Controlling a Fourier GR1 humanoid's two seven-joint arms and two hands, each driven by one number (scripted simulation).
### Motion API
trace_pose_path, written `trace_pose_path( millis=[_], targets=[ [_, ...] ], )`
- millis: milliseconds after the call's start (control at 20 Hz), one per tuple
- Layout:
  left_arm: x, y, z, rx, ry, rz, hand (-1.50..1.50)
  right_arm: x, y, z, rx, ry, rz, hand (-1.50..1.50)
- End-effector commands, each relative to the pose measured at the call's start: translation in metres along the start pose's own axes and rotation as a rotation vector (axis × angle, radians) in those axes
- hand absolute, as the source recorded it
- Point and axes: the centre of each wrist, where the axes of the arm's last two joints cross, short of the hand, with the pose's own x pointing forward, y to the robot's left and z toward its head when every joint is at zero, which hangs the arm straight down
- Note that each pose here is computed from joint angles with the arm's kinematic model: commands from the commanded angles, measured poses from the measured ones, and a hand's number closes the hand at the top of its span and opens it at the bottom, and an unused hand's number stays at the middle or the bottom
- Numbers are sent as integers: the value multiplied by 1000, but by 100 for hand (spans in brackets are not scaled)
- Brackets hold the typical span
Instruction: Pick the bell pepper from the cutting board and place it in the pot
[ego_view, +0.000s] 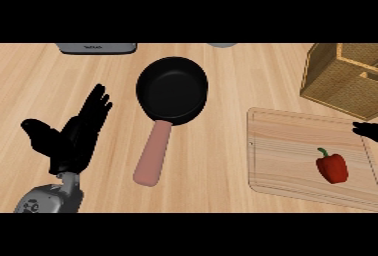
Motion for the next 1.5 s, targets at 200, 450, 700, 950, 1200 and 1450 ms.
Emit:
trace_pose_path(
  millis=[200,450,700,950,1200,1450],
  targets=[
    [-15,-3,15,-12,2,5,0,20,10,-25,-12,5,-18,-150],
    [4,21,3,-18,15,-4,0,23,17,-29,-13,94,-18,-150],
    [1,10,-5,-10,8,13,0,22,38,-28,20,131,23,-150],
    [0,-9,-3,-15,12,-2,0,19,56,-72,27,132,61,-150],
    [3,-5,11,-14,-2,-22,0,9,72,-64,97,183,134,-150],
    [26,7,-10,-10,-6,-11,0,21,64,-78,111,224,145,-150]
  ],
)
